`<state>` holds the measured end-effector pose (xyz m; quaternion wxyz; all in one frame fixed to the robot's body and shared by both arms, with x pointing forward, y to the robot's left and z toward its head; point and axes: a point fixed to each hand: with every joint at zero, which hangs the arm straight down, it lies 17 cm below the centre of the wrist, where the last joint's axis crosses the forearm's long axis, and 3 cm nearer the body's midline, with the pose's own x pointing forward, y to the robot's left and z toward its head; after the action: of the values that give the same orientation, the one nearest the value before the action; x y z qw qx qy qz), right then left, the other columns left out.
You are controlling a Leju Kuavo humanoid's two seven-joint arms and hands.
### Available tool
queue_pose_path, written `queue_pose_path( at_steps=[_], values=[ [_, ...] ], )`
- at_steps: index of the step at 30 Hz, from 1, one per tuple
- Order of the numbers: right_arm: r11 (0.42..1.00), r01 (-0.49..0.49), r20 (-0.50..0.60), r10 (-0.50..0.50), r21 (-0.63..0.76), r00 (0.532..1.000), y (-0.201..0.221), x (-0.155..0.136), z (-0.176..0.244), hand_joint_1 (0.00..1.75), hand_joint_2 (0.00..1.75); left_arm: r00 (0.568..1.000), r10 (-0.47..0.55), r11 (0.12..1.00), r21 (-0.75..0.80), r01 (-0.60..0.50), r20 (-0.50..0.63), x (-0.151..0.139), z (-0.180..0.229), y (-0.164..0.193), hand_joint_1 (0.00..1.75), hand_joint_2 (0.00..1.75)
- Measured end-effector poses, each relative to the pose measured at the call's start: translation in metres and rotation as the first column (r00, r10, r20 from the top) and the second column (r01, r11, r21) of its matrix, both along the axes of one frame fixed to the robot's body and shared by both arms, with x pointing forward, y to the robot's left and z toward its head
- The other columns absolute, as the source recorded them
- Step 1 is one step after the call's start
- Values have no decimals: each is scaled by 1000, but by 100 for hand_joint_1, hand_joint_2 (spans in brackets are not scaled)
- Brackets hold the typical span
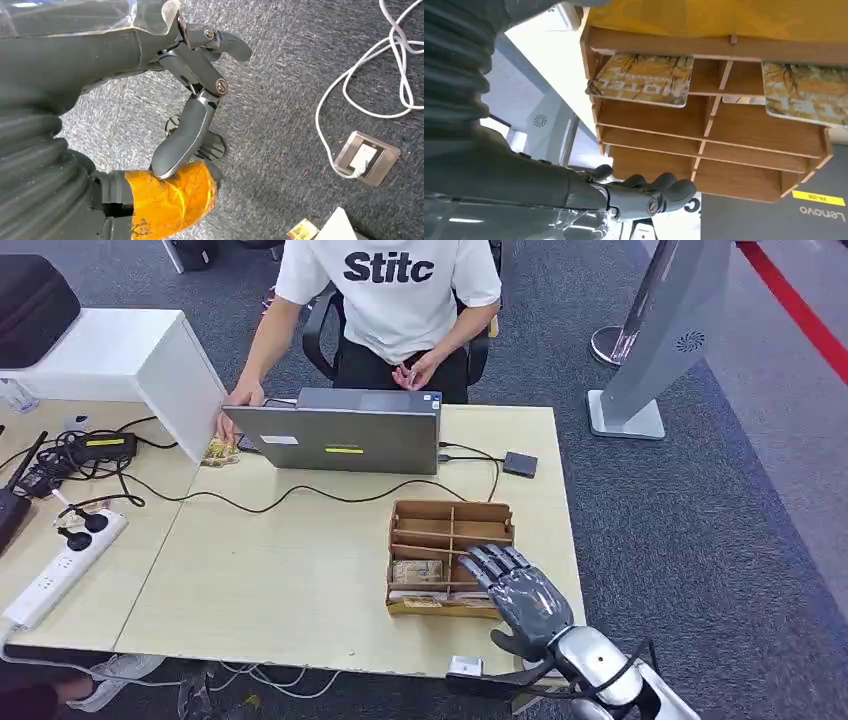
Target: Pass the card to the sensor for recognition and then transmit it.
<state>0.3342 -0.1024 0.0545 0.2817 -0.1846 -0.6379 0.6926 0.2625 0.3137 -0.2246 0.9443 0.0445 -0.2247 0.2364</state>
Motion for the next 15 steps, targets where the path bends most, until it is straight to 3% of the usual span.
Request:
queue_pose_path(
  at_steps=[10, 11, 12, 13, 15],
  values=[
    [999, 30, 3, -30, -19, 1000, -3, 5, -7, 0, 175, 1000, 0, 1000, 0, 0, 0, 0, 0, 0, 0, 175],
    [999, 35, 5, -35, -23, 999, -3, 6, -8, 7, 175, 1000, 0, 1000, 0, 0, 0, 0, 0, 0, 0, 175],
    [999, 38, 5, -38, -24, 999, -3, 6, -9, 138, 175, 1000, 1, 1000, 1, -1, -1, 0, 0, 0, 0, 175],
    [999, 41, 3, -41, -25, 999, -3, 7, -10, 169, 175, 1000, 1, 1000, 2, -1, -1, 0, 0, 0, 0, 175],
    [999, 44, 3, -44, -26, 999, -3, 7, -11, 175, 175, 1000, 1, 1000, 2, -1, -2, 0, 0, 1, 0, 175]
  ],
)
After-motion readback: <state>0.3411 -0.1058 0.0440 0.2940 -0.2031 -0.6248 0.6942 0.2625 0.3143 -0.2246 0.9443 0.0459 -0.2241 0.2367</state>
